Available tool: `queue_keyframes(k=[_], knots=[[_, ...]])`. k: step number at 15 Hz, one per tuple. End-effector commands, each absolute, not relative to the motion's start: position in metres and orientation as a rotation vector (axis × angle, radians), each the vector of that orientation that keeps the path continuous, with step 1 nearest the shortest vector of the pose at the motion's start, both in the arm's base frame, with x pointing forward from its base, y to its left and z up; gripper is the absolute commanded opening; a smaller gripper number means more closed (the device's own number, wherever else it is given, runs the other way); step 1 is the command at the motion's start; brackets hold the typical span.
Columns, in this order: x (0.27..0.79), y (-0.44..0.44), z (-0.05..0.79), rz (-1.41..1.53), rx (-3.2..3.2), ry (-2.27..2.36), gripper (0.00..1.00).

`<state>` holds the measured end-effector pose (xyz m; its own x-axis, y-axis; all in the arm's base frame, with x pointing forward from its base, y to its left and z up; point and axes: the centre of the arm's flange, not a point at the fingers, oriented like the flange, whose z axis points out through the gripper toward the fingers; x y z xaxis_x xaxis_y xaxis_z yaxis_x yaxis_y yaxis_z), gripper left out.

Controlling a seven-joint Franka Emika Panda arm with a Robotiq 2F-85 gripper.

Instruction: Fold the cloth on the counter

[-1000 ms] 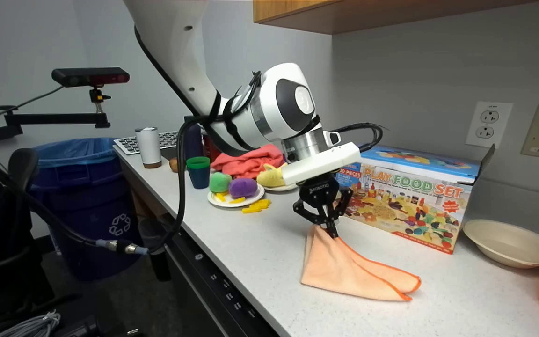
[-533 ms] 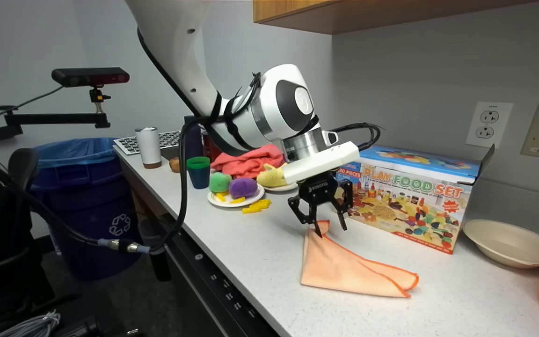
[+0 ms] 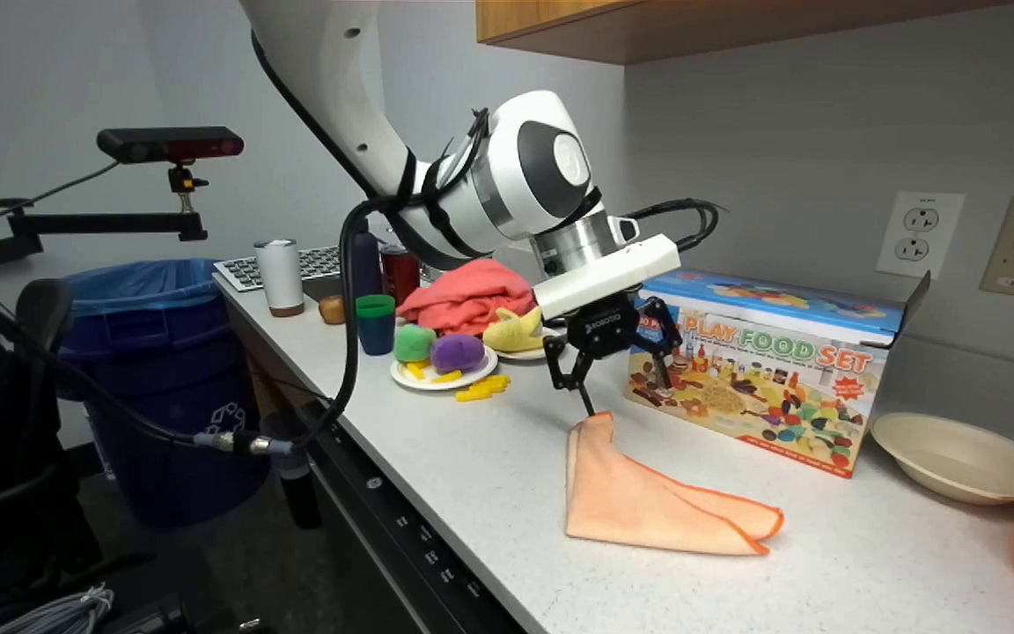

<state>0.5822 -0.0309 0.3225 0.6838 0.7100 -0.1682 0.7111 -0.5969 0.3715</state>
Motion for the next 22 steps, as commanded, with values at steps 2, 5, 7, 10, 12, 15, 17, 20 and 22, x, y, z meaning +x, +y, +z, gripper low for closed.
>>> queue_keyframes(k=[2,5,7,10,12,15,17,20,22], knots=[[0.58,-0.03,0.34,0.017,2.57,1.075,1.0],[0.578,-0.037,0.343,0.048,2.652,1.007,1.0],[0.578,-0.027,0.342,0.071,2.707,0.962,1.0],[0.577,-0.019,0.344,0.103,2.784,0.894,1.0],[0.582,-0.023,0.334,0.099,2.754,0.917,1.0],[0.582,-0.021,0.334,0.103,2.763,0.911,1.0],[0.58,-0.025,0.331,0.107,2.786,0.891,1.0],[0.572,-0.037,0.311,0.071,2.804,0.874,1.0],[0.565,-0.045,0.298,0.04,2.82,0.857,1.0]])
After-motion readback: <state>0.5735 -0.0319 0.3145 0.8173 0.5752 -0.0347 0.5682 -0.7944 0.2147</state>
